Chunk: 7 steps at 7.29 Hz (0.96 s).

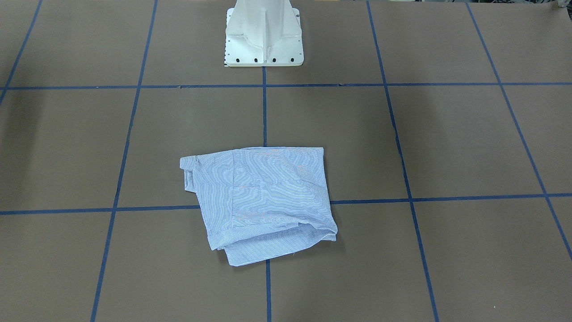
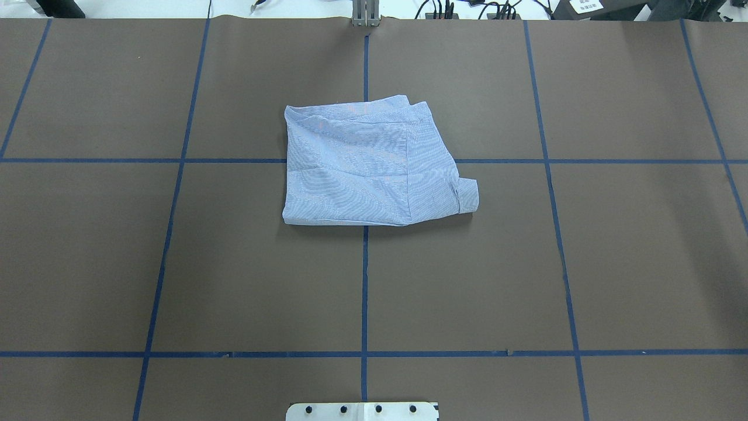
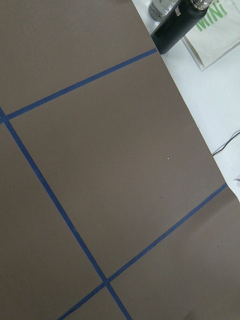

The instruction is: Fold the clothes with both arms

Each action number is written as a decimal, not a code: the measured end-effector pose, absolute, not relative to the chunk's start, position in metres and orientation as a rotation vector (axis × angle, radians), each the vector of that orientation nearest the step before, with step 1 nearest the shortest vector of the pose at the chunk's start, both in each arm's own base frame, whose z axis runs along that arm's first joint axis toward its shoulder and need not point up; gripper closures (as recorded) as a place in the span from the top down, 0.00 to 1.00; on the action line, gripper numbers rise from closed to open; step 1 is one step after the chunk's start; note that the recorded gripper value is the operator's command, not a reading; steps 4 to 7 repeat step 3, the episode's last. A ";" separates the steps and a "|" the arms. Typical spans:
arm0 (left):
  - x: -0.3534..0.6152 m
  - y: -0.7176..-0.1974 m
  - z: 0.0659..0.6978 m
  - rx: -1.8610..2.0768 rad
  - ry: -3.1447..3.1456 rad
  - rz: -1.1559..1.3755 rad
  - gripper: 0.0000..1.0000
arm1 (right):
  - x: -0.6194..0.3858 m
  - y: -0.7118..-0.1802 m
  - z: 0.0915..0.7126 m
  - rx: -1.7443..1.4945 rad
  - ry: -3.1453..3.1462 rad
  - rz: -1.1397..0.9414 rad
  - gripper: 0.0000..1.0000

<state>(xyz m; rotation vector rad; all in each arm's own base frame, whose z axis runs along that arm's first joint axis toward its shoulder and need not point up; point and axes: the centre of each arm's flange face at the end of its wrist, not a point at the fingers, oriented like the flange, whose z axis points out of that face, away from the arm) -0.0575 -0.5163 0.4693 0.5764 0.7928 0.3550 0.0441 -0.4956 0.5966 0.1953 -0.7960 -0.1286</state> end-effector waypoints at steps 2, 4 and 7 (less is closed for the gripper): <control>-0.058 -0.516 0.468 0.578 0.792 0.356 1.00 | 0.043 -0.496 0.593 0.197 -0.800 -0.127 1.00; -0.058 -0.516 0.468 0.579 0.792 0.356 1.00 | 0.040 -0.497 0.593 0.196 -0.798 -0.131 1.00; -0.058 -0.516 0.468 0.579 0.792 0.356 1.00 | 0.040 -0.497 0.593 0.196 -0.798 -0.131 1.00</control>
